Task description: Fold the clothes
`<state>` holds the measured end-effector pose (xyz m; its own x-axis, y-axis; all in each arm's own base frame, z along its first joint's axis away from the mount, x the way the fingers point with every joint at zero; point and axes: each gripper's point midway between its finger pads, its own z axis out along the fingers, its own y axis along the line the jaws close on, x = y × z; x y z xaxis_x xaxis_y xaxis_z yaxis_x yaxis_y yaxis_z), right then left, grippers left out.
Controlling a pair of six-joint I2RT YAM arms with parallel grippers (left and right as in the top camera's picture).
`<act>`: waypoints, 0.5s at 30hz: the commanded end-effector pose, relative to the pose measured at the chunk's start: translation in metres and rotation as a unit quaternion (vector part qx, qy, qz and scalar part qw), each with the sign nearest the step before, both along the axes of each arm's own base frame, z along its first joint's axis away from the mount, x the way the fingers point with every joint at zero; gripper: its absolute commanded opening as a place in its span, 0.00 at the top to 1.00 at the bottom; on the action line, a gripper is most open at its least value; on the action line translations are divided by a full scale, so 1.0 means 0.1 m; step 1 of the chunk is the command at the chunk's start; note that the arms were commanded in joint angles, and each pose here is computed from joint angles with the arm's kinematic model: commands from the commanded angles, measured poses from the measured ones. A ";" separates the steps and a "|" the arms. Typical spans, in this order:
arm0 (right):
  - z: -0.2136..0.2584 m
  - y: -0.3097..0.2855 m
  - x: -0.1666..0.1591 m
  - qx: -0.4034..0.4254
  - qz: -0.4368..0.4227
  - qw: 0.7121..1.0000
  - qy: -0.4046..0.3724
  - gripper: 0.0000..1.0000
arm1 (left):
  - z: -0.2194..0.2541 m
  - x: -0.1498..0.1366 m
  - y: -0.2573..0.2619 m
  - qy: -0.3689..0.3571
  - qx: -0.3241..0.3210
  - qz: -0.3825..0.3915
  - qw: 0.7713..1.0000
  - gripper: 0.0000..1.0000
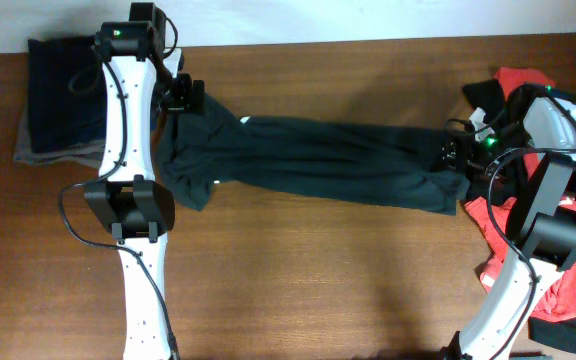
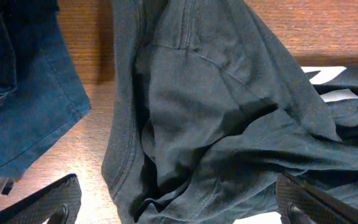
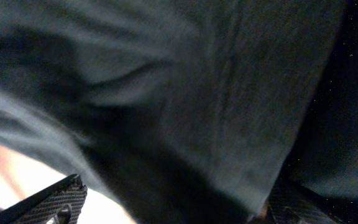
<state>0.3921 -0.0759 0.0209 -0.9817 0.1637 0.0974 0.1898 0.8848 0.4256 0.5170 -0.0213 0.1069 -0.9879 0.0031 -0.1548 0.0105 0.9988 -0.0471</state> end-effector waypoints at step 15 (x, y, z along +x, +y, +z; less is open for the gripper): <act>0.13 -0.07 0.36 0.058 -0.008 0.991 -0.117 0.01 | 0.16 0.00 0.03 -0.017 0.003 0.002 1.000 0.01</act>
